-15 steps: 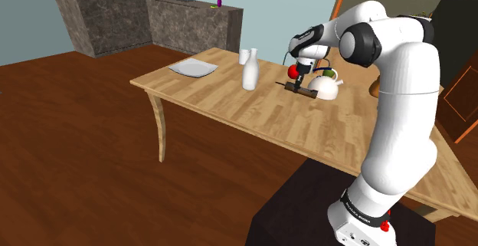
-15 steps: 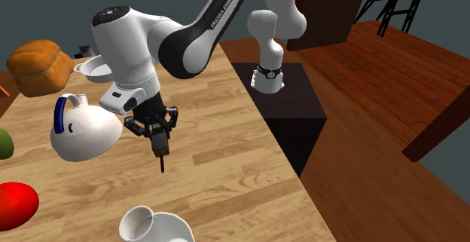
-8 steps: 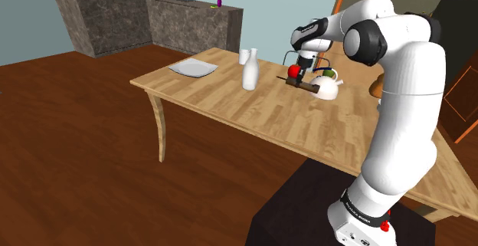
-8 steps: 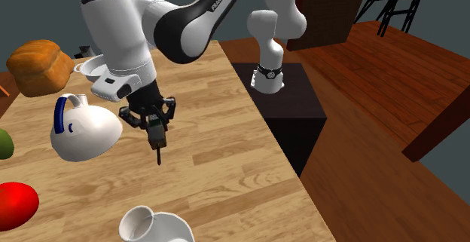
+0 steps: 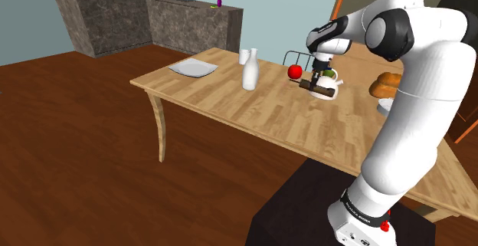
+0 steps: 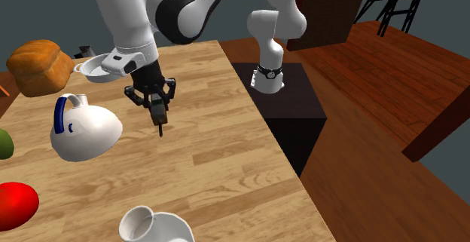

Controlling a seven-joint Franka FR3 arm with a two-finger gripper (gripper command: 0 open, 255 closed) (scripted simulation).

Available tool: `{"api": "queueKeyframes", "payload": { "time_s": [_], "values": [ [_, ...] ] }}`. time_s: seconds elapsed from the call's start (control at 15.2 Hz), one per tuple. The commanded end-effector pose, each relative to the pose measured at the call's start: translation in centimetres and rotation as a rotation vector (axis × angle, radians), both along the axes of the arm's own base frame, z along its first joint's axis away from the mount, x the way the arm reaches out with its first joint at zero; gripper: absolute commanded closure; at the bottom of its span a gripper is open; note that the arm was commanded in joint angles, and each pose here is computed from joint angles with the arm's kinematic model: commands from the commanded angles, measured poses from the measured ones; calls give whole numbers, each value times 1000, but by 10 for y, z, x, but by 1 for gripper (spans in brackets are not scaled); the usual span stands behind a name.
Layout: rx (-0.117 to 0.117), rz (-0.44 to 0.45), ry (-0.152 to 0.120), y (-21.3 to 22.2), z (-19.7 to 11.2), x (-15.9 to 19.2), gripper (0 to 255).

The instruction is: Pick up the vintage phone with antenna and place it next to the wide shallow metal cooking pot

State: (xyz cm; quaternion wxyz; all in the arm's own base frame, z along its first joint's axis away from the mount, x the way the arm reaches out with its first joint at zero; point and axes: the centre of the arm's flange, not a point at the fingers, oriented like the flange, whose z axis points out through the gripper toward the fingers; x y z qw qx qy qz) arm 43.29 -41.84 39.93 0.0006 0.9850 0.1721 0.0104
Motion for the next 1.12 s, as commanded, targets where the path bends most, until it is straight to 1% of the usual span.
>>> {"api": "queueKeyframes", "payload": {
  "time_s": [0.0,1.06],
  "values": [
    [0,1,-1,-5,1,-26,255],
    [0,1,-1,-45,1,-233,255]
  ]
}}
